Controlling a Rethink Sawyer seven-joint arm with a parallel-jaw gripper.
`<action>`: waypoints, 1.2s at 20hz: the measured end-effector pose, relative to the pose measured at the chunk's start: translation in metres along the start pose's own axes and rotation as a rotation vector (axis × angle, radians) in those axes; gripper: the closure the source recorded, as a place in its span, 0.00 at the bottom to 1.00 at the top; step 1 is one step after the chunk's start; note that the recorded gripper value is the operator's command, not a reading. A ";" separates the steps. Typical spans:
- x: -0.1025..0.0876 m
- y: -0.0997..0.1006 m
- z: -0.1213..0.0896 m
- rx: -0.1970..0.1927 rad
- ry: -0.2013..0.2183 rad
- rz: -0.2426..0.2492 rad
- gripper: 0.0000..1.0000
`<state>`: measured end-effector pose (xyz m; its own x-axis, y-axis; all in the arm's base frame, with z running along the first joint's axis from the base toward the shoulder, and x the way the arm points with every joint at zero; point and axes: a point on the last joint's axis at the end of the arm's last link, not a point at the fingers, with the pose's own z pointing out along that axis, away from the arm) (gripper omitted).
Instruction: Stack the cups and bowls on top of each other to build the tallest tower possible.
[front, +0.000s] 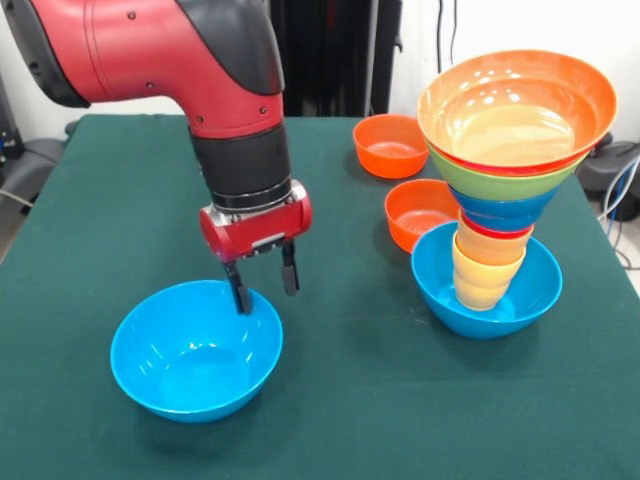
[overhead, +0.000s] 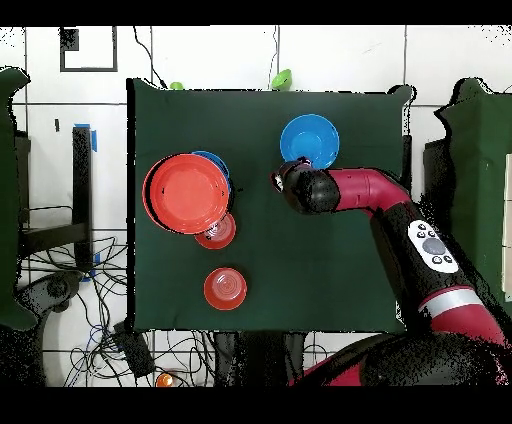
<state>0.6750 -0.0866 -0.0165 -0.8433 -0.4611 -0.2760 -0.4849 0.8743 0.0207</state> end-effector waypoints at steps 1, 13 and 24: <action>-0.001 0.001 0.002 -0.001 -0.002 -0.002 0.00; -0.009 0.008 0.012 0.004 -0.025 -0.013 1.00; -0.021 0.002 0.006 0.070 -0.048 -0.067 1.00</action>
<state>0.6934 -0.0739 -0.0167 -0.7966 -0.5128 -0.3200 -0.5211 0.8509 -0.0663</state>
